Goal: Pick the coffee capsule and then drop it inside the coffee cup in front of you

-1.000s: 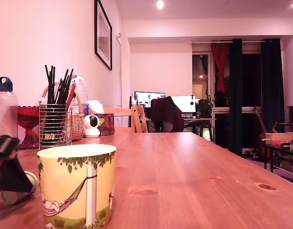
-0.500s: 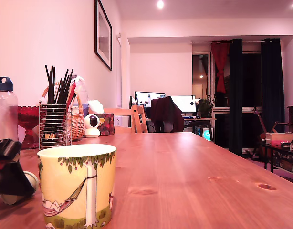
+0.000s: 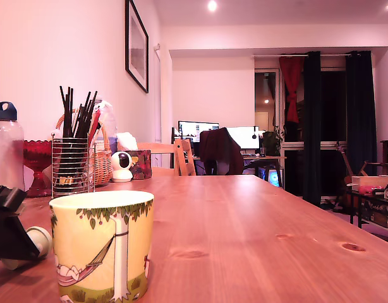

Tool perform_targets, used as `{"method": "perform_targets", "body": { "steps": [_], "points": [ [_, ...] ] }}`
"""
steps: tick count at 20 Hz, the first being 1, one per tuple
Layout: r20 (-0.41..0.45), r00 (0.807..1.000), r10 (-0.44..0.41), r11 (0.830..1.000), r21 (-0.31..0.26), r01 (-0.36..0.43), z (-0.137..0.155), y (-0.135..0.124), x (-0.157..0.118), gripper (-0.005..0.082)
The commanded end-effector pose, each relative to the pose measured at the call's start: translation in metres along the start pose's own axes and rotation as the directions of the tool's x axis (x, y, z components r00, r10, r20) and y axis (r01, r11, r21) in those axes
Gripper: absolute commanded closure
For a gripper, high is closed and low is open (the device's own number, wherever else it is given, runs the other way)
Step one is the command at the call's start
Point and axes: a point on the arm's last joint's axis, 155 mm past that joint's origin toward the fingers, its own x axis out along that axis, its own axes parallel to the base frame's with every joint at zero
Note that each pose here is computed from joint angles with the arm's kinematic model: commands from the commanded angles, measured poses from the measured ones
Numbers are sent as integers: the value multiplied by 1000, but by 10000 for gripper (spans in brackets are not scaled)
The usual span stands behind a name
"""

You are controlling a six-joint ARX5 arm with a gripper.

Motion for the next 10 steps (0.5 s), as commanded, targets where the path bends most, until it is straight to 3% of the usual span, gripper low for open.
{"method": "perform_targets", "body": {
  "steps": [1, 10],
  "points": [
    [8, 1000, 0, 1000, 4, 0, 4, 0, 2, 665],
    [-4, 996, -94, 994, 57, 94, 3, -17, -3, 664]
  ]
}}
